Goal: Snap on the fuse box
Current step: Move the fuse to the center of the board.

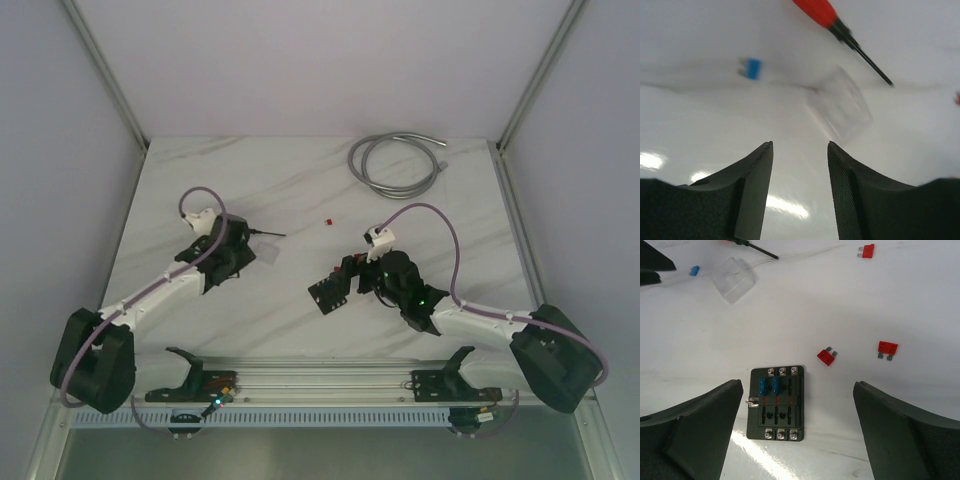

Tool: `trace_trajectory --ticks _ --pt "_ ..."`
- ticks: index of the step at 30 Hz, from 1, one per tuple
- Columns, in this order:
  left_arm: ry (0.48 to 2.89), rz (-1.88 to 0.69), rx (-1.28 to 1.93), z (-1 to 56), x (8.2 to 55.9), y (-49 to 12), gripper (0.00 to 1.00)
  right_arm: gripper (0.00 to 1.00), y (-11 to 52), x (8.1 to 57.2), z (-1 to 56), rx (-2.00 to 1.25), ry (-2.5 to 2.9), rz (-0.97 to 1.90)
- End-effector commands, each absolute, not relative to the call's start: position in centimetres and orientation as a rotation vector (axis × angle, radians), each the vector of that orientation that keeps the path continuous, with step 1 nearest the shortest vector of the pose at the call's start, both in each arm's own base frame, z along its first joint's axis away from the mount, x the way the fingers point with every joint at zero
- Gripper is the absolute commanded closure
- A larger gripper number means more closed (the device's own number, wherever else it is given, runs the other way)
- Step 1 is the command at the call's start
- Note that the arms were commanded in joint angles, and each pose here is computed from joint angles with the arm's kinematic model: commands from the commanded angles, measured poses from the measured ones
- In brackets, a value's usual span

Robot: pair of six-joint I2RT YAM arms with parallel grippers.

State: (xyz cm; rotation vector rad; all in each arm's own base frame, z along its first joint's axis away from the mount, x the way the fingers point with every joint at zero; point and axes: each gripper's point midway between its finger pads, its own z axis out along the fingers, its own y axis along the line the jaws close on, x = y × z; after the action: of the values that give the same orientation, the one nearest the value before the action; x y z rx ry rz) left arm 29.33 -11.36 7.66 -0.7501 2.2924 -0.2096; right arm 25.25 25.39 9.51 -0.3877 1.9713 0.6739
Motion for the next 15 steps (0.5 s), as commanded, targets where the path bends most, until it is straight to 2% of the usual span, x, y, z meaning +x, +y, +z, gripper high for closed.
trace_trajectory --ticks 1,9,15 --pt "2.303 0.015 -0.721 6.9 30.1 -6.2 0.43 0.00 24.9 25.8 9.6 -0.380 1.955 0.621" --pt "2.423 0.210 -0.686 3.6 32.6 -3.0 0.54 0.00 24.5 25.9 9.1 -0.376 1.968 0.596" --pt "2.478 0.253 -0.658 2.2 33.8 -2.5 0.60 0.00 24.3 25.9 9.0 -0.372 1.971 0.584"
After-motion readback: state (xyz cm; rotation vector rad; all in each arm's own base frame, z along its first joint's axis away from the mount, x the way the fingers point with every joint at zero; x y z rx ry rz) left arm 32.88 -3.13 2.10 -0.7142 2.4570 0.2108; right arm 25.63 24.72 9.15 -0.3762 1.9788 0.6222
